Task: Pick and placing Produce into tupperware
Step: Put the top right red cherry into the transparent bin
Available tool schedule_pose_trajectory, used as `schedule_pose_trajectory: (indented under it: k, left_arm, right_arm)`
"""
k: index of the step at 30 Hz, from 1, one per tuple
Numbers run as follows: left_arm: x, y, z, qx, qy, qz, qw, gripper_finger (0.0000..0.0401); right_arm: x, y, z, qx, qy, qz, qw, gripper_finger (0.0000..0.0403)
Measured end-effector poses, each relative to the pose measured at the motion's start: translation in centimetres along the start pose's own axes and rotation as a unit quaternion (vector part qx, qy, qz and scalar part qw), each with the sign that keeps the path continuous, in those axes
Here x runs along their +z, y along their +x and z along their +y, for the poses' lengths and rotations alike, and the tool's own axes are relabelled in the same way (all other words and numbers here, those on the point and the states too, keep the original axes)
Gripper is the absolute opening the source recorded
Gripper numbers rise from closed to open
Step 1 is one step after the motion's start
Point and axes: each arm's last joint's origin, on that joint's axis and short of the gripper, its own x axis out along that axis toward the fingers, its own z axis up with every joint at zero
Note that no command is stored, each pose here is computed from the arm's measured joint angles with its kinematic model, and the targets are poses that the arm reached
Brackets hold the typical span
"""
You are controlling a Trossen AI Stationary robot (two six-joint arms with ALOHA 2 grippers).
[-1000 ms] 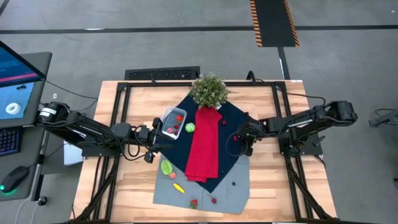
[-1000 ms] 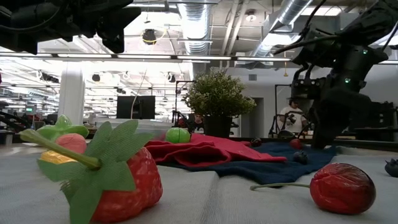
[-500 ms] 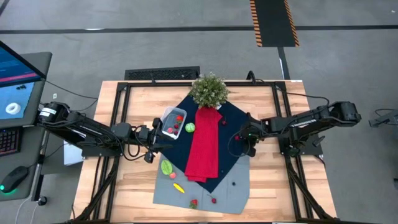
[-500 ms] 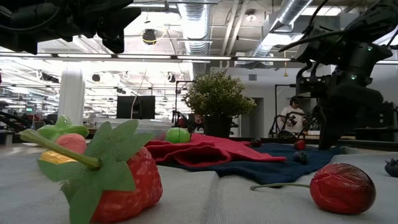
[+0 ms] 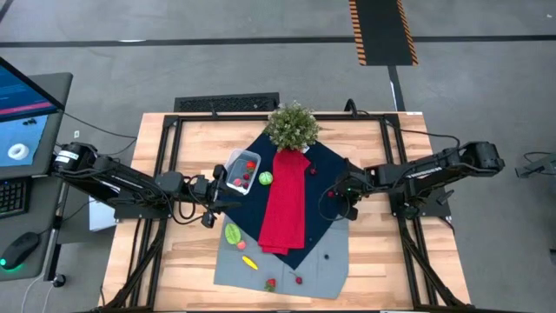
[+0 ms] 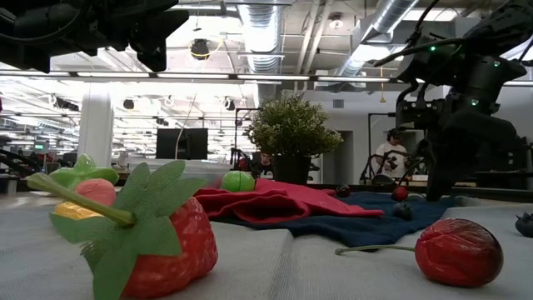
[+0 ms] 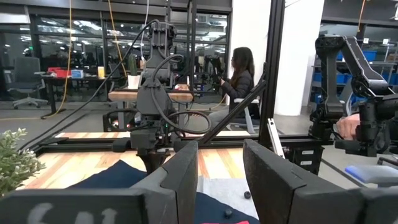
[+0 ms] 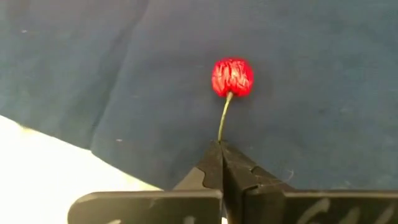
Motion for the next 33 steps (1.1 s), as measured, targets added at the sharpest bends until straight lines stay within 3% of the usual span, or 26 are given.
schedule_pose_trajectory:
  k: [12, 17, 26, 29, 33]
  left_arm:
    - [0.0, 0.0, 0.0, 0.000, 0.000, 0.000, 1.000, 0.0117]
    - [0.0, 0.0, 0.0, 0.000, 0.000, 0.000, 1.000, 0.0117]
    - [0.0, 0.0, 0.0, 0.000, -0.003, 0.000, 1.000, 0.0117]
    - [0.0, 0.0, 0.0, 0.000, -0.003, -0.001, 1.000, 0.0117]
    - [0.0, 0.0, 0.0, 0.000, -0.003, -0.001, 1.000, 0.0117]
  right_arm:
    - [2.6, -1.8, 1.5, -0.008, -0.046, -0.036, 0.998, 0.0011]
    - [2.8, -2.1, 1.7, -0.006, -0.034, -0.027, 0.999, 0.0015]
    - [2.2, -1.5, 1.4, -0.008, -0.019, -0.020, 1.000, 0.0177]
    - [2.5, -1.5, 1.5, -0.005, -0.017, -0.032, 0.999, 0.0198]
    - [2.1, -1.2, 1.3, -0.006, -0.016, -0.034, 0.999, 0.0190]
